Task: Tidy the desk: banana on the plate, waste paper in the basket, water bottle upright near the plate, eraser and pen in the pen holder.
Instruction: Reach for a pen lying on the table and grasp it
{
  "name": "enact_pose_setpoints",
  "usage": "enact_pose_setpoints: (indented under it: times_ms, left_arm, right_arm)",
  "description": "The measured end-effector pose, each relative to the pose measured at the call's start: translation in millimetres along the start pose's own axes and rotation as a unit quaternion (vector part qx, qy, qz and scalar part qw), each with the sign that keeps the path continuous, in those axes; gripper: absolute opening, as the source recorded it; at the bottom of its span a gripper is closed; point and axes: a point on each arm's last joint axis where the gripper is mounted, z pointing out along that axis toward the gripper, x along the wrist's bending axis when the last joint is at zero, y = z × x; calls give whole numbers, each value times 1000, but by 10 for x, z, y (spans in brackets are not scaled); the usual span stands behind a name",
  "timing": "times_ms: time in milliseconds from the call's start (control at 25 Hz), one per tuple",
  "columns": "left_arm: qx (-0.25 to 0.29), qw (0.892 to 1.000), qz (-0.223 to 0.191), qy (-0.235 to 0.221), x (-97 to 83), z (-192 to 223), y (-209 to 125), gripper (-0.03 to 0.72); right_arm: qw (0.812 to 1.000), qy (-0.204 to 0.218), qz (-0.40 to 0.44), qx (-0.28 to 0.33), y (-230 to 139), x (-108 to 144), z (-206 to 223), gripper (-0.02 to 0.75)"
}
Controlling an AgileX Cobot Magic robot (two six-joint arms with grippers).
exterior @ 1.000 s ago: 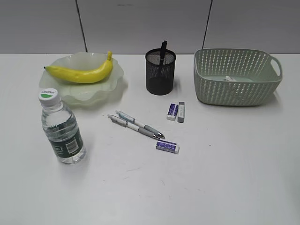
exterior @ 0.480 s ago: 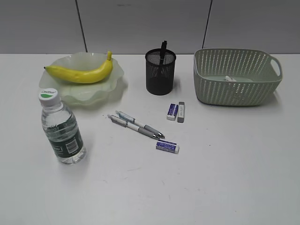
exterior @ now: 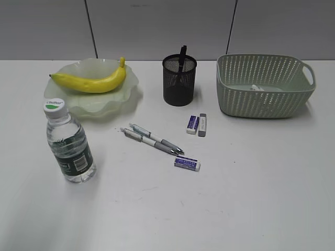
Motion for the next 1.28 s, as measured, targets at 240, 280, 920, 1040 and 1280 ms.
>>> enact_pose_setpoints:
  times_ms: [240, 280, 920, 1040, 1280]
  left_arm:
    - [114, 987, -108, -19, -28, 718, 350, 419]
    - [135, 984, -116, -16, -26, 856, 390, 419]
    - [288, 936, -200, -18, -855, 2531, 170, 415]
    - [295, 929, -223, 6, -822, 2849, 78, 413]
    - [259, 916, -302, 52, -688, 3289, -51, 397]
  right_arm:
    - [1000, 0, -1, -1, 2, -1, 0, 407]
    - [1000, 0, -1, -1, 2, -1, 0, 407]
    - [1000, -1, -1, -2, 3, -1, 0, 407]
    - [1000, -1, -1, -2, 3, -1, 0, 407]
    - [1000, -1, -1, -2, 3, -1, 0, 407]
